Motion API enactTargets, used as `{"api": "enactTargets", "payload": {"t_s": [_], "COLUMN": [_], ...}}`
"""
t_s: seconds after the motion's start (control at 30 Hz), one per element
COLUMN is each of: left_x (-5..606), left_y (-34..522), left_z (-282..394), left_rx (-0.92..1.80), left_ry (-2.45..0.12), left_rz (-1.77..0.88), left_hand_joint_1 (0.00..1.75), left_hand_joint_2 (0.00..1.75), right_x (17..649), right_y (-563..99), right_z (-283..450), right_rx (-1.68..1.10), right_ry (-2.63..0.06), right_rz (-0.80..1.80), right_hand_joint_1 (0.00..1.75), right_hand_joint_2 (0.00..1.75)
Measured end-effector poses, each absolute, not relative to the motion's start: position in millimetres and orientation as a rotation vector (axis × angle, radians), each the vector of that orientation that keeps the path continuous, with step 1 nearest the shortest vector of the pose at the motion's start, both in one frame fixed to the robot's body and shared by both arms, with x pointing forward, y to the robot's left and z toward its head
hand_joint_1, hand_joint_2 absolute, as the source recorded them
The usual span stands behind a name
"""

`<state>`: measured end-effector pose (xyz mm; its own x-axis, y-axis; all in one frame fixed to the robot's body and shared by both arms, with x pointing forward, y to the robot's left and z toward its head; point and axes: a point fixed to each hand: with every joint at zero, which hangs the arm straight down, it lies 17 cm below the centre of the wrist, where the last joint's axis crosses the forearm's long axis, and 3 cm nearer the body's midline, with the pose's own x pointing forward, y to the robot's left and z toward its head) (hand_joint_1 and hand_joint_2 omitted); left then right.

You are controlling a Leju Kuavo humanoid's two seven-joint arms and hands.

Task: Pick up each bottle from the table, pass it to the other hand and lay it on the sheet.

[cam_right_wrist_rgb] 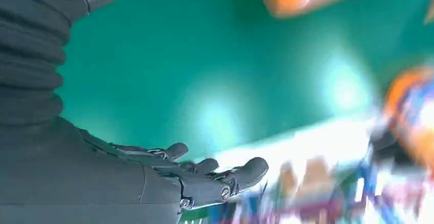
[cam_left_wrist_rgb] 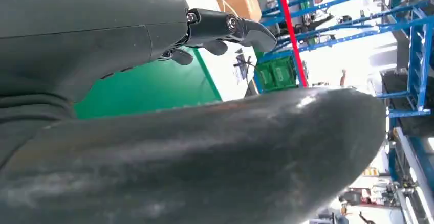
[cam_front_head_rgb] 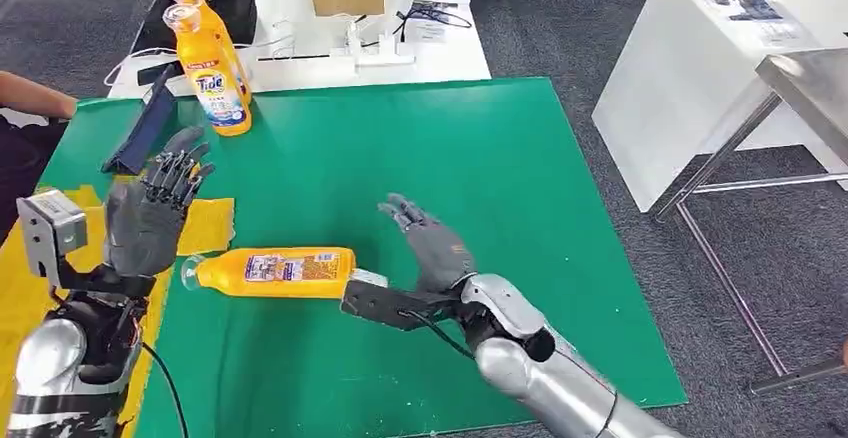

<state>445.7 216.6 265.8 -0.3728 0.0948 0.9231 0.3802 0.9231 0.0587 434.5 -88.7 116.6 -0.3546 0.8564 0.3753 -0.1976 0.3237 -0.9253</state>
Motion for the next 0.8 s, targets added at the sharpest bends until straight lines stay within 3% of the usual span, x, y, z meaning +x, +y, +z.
{"api": "enactTargets", "payload": {"t_s": [0.3, 0.8], "left_x": [430, 430], "left_y": [219, 219], "left_z": [244, 244], "left_rx": [-0.318, -0.316], "left_ry": [-1.921, -1.923], "left_rz": [-0.333, -0.336], "left_hand_joint_1": [0.00, 0.00], "left_hand_joint_2": [0.00, 0.00], "right_x": [402, 399], "right_y": [-104, -112], "right_z": [87, 77], "right_rx": [-0.576, -0.566], "right_ry": [-1.472, -1.436], "right_rz": [1.286, 1.320], "right_hand_joint_1": [0.00, 0.00], "right_hand_joint_2": [1.75, 1.75]}}
